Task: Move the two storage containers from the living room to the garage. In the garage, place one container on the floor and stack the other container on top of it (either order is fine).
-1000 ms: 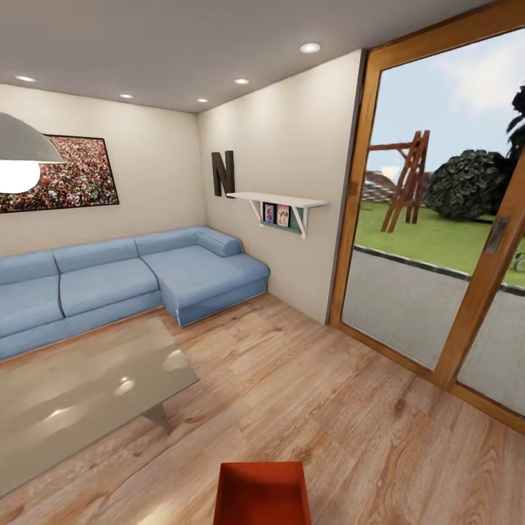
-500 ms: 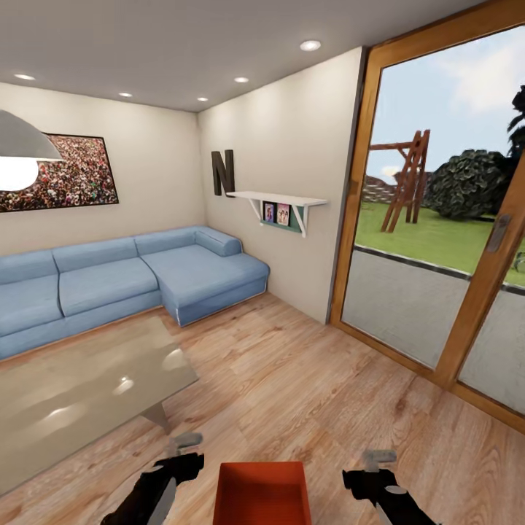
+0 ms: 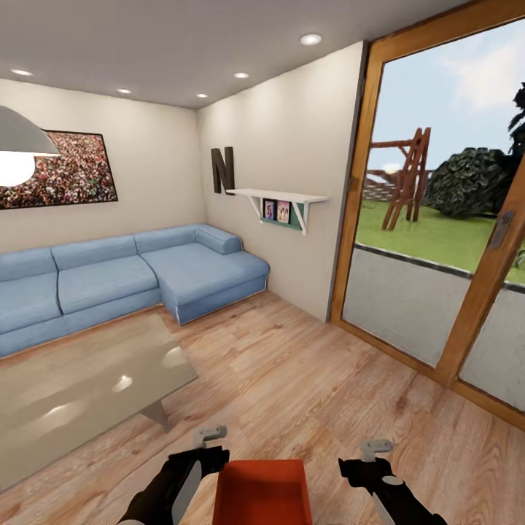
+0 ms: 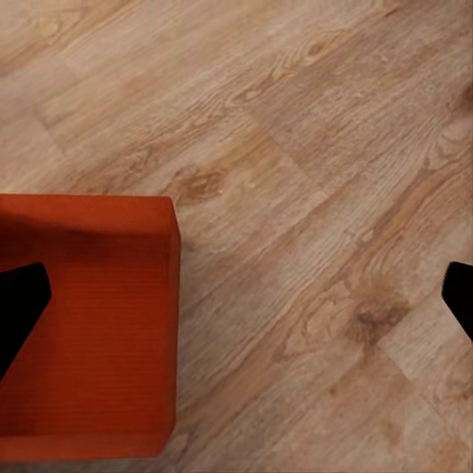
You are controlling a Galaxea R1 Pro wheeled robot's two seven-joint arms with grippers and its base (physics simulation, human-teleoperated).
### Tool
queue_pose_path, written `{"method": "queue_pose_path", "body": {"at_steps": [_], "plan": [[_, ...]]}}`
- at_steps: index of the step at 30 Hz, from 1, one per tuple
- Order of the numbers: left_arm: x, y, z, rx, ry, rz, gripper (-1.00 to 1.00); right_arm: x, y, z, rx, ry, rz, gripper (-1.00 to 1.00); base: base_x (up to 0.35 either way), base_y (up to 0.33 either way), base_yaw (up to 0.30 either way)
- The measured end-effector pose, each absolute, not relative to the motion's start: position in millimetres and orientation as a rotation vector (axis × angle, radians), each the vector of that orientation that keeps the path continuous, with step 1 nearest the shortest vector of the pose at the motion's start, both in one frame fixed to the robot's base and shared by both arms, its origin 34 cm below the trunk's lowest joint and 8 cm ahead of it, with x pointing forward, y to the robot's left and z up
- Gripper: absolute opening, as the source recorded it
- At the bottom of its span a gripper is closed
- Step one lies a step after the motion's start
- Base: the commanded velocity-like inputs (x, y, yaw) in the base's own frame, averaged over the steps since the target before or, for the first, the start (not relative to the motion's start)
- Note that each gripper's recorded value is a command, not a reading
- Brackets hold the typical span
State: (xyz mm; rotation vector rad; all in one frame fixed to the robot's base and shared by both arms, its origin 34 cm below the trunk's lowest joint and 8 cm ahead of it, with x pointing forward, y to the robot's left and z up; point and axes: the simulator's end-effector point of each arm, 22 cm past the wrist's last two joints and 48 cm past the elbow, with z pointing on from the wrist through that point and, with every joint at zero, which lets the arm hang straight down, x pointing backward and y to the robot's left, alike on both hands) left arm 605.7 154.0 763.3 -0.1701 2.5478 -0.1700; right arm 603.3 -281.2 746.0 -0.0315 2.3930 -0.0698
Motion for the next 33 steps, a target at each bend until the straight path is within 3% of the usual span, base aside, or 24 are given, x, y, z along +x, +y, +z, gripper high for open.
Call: {"method": "queue_pose_path", "body": {"at_steps": [33], "plan": [[554.4,157.9,662.4,-0.166,2.731,-0.083,1.00,569.7,-239.1,662.7,-0.096,2.533,0.170,1.00,0.000,0.000,0.000]]}}
